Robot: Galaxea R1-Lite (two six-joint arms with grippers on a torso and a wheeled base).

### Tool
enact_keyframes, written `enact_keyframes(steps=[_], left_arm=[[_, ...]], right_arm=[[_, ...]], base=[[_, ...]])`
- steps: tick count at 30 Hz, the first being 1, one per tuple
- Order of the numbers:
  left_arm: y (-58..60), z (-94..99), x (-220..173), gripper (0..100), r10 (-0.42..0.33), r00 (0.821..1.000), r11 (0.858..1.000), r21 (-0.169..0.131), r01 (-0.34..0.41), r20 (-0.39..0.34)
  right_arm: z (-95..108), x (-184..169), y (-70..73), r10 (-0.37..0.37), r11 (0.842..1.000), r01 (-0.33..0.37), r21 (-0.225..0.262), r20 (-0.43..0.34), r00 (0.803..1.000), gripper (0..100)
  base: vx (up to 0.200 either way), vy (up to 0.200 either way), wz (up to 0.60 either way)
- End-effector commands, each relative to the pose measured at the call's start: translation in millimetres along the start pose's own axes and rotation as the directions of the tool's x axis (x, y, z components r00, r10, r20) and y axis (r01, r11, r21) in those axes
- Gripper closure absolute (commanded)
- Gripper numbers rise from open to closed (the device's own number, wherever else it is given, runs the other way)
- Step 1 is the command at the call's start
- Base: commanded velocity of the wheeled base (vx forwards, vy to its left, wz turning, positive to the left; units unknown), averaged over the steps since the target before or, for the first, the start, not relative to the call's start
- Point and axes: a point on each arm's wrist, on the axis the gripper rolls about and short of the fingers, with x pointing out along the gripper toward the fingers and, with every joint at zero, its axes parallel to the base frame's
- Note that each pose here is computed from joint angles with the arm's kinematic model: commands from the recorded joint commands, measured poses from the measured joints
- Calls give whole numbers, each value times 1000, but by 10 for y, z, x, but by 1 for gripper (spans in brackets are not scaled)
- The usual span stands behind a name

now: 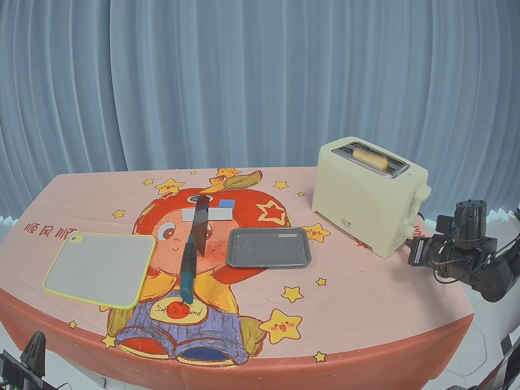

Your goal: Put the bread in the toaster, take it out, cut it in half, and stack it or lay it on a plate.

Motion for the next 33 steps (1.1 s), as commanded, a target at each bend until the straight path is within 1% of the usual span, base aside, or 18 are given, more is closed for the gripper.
enact_keyframes(steps=[1, 2, 5, 17, 30, 33], left_arm=[[0, -50, 9, 100, 0, 1000, 1000, 0, 0, -12], [0, -50, 10, 100, 0, 1000, 1000, 0, 0, -14], [0, -50, 10, 100, 0, 1000, 1000, 0, 0, -14], [0, -50, 9, 100, 0, 1000, 1000, 0, 0, -12], [0, -50, 10, 100, 0, 1000, 1000, 0, 0, -14], [0, -50, 10, 100, 0, 1000, 1000, 0, 0, -14]], right_arm=[[64, -79, 32, 16, 1000, -16, -1, 35, 999, 100], [97, -131, 41, 23, 1000, -23, 0, 54, 998, 100], [120, -146, 42, 24, 1000, -24, 1, 65, 998, 100], [68, -141, 45, 26, 1000, -26, -5, 44, 999, 100], [83, -179, 74, 38, 999, -37, -12, 57, 998, 100], [105, -225, 84, 45, 999, -44, -14, 71, 996, 100]], base=[[0, 0, 0], [0, 0, 0], [0, 0, 0], [0, 0, 0], [0, 0, 0], [0, 0, 0]])
